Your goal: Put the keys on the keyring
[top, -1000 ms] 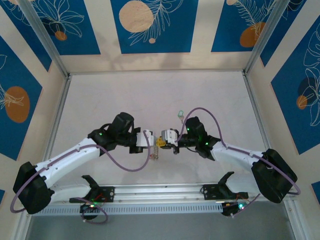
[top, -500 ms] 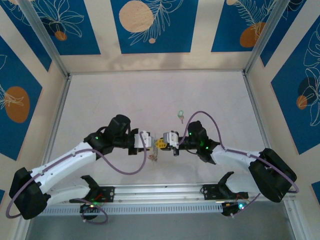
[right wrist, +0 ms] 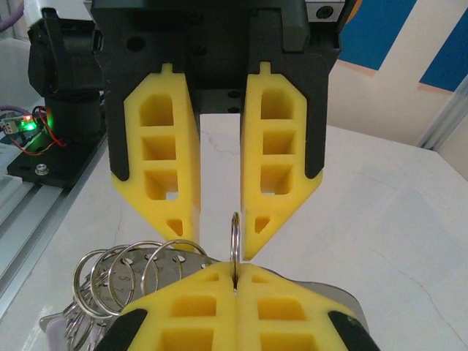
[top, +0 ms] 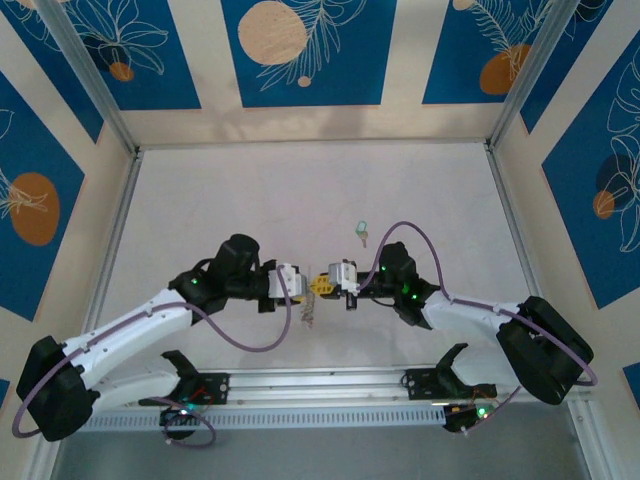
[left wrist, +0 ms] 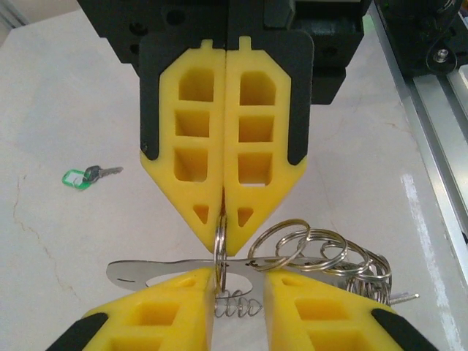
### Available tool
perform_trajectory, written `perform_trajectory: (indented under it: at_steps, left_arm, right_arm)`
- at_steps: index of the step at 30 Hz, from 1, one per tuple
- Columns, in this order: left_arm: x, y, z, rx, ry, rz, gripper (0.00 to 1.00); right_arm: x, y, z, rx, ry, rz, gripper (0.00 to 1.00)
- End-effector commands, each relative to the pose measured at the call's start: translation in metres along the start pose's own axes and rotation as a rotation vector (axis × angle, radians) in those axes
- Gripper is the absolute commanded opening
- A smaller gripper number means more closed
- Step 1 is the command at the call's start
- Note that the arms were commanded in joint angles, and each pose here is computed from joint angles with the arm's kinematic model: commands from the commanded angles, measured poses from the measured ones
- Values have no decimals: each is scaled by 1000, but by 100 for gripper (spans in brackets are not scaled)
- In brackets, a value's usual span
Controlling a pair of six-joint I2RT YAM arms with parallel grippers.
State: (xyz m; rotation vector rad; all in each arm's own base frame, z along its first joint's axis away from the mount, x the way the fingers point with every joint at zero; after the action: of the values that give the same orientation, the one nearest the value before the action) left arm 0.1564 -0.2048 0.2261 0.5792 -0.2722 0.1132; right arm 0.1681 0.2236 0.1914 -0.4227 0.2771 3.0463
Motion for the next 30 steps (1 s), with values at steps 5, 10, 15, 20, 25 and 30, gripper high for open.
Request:
perform_trajectory:
  at_steps: [5, 10, 15, 20, 25, 30]
  left_arm:
    - [-1, 4, 8, -70, -34, 20, 13]
    - [0, 6, 7, -42, -42, 35, 6]
    - [-1, 9, 10, -25, -70, 15, 10]
    - [-1, 6, 7, -14, -68, 5, 22]
    - [2, 3, 8, -22, -66, 9, 20]
    - [7, 3, 14, -39, -77, 31, 19]
  right_arm:
    - [-2, 0, 6, -38, 30, 20, 0]
    - [-2, 0, 6, -40, 43, 21, 0]
    - [-3, 3, 8, -45, 49, 14, 0]
    - [-4, 4, 12, -68, 61, 7, 0]
    - [-5, 2, 14, -80, 67, 19, 0]
    - [-6, 1, 12, -79, 67, 30, 0]
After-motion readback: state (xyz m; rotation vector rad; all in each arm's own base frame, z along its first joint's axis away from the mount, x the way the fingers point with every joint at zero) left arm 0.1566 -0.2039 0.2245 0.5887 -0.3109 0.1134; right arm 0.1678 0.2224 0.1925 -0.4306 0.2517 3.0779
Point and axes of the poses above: each hand's point on the last joint's axis, 136 mm out from that joint toward the fingers, its own y axis back along the fingers, its own x axis along the line the jaws close on, z = x × y, the point moved 9 cm from there along y, back along the fingers
